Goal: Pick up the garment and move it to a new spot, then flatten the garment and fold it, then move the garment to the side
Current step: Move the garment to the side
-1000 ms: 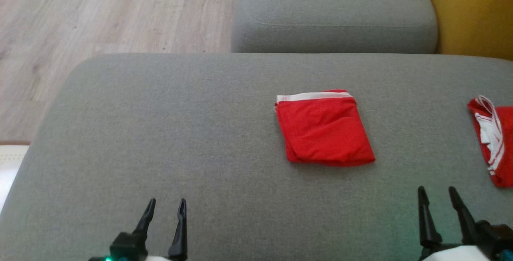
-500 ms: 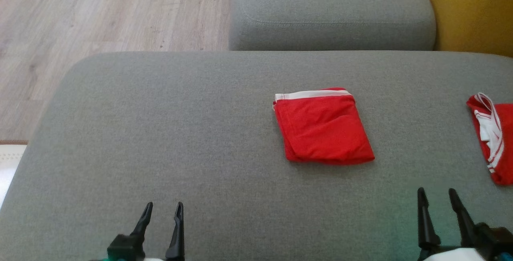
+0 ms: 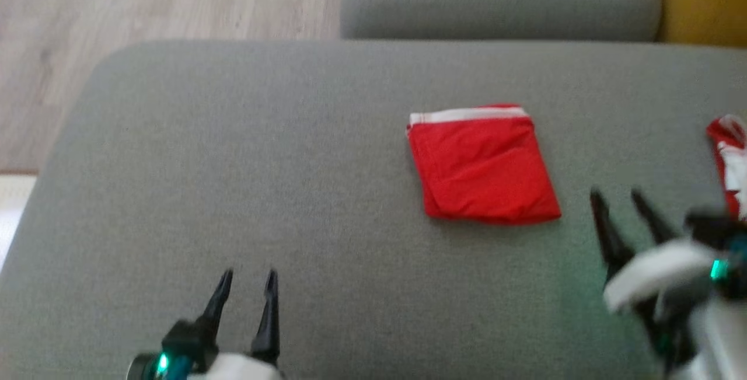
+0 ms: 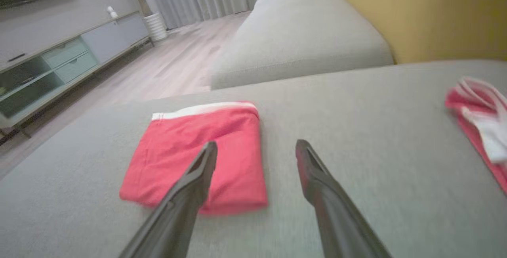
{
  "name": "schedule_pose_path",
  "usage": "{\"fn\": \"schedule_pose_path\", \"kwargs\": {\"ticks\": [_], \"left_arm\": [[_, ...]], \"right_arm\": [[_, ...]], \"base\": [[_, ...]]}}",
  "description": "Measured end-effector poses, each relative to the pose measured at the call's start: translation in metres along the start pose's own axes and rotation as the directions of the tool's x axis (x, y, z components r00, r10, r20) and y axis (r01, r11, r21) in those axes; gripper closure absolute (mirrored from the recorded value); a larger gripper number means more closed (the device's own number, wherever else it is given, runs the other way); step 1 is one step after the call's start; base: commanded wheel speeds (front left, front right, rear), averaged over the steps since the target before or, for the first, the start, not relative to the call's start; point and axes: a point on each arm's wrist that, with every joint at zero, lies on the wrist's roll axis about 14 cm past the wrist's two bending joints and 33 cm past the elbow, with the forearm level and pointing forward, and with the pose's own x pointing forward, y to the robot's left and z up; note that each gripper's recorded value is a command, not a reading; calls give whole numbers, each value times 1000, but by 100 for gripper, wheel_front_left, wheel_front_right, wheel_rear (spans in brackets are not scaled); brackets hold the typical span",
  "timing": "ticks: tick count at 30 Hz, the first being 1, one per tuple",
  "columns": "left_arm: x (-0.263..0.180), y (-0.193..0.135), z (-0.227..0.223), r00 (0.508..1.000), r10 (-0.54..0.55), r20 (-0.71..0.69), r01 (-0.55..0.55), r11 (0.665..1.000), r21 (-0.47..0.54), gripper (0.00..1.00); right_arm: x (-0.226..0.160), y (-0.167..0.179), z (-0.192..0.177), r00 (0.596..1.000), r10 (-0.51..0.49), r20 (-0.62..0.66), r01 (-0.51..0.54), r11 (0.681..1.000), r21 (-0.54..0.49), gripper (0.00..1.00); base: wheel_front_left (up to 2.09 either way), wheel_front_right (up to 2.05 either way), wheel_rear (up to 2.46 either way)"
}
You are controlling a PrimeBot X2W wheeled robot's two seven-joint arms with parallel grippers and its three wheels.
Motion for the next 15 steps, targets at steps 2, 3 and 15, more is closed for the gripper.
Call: {"fn": "schedule_pose_path", "kwargs": {"ticks": [2,3,15], "left_arm": [[14,-5,7,1000,-10,15,10,1000,-15,0],[22,-8,11,1000,-15,26,16,1000,-24,0],[46,-7,-3,998,43,-45,-46,996,-77,0]], "right_arm": [[25,-5,18,999,12,-39,-11,1000,21,0],[38,-7,23,998,15,-66,-12,999,53,0],[127,4,-61,858,69,-509,0,991,134,0]], "base": [[0,0,0],[0,0,0],[0,0,0]]}}
